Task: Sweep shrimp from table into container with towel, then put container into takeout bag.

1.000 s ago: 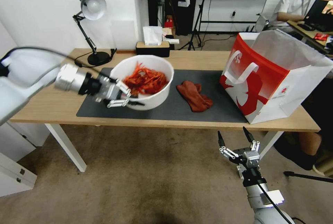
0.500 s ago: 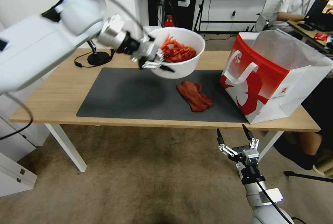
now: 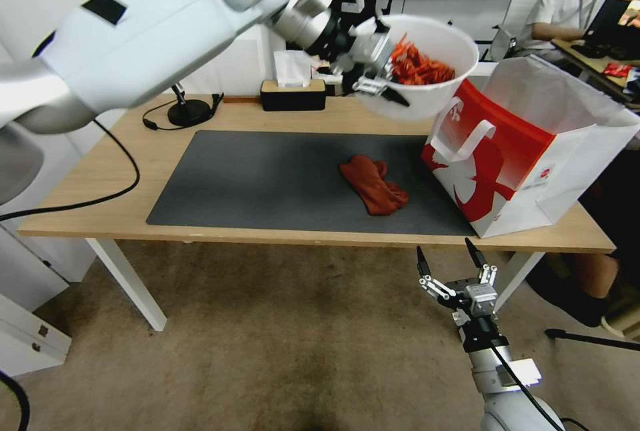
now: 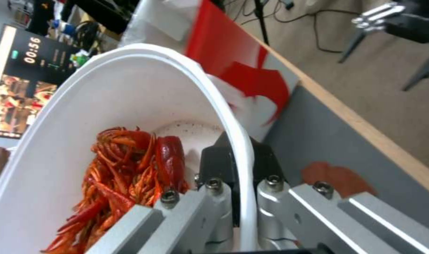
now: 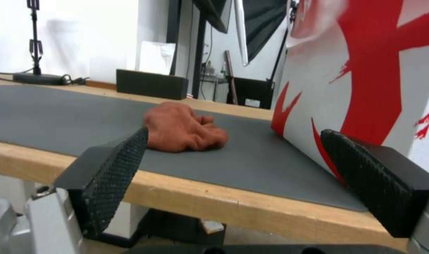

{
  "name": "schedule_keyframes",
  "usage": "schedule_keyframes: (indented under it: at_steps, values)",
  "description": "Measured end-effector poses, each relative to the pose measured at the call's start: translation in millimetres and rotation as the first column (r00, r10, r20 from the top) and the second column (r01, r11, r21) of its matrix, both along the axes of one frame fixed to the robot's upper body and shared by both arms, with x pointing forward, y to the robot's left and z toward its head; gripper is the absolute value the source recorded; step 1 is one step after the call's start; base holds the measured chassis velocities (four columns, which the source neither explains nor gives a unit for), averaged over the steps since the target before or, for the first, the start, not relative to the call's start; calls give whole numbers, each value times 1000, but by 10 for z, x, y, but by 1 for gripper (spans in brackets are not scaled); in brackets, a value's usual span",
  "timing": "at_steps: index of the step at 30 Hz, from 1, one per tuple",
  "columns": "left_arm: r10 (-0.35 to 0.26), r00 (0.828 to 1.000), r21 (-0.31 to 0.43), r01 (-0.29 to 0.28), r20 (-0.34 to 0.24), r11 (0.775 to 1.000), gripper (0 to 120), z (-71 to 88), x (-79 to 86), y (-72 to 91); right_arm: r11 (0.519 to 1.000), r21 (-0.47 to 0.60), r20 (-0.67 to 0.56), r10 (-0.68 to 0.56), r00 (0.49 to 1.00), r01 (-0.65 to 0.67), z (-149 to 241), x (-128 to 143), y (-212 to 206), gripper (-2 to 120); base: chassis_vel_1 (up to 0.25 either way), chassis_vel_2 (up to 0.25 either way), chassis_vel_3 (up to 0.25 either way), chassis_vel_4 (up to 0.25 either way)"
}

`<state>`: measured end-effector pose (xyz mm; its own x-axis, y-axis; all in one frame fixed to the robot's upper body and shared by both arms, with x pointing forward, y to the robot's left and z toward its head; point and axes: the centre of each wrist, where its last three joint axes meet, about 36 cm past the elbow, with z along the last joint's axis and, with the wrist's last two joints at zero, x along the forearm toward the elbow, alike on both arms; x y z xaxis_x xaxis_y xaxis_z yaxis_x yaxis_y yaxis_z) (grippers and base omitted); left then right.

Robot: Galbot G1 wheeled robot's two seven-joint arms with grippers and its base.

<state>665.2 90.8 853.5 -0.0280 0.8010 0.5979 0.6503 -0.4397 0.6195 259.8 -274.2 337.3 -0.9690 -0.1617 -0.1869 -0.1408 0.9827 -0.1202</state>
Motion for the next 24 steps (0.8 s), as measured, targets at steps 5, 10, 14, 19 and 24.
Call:
schedule_keyframes:
  at_steps: [5, 10, 14, 19, 24]
  values:
    - [-38, 999, 3, 38, 12, 999, 0, 120, 24, -351, 1000, 3, 0, 0, 1000, 0, -8, -7, 7, 93, 0, 0, 0, 0]
    - [-83, 996, 6, 83, 26, 997, 0, 233, -14, -753, 1000, 5, 0, 0, 1000, 0, -10, -14, 9, 93, 0, 0, 0, 0]
    - [-112, 993, 2, 112, 34, 994, 0, 310, -21, -1032, 1000, 10, 2, 0, 1000, 0, -4, -17, 19, 93, 0, 0, 0, 0]
    - [-127, 991, 3, 127, 35, 992, 0, 335, -46, -1217, 1000, 15, 7, 2, 1000, -2, 9, -16, 36, 93, 0, 0, 0, 0]
    - [-132, 991, 5, 132, 28, 991, 0, 309, -51, -1419, 1000, 20, 11, 4, 1000, -4, 21, -15, 52, 93, 0, 0, 0, 0]
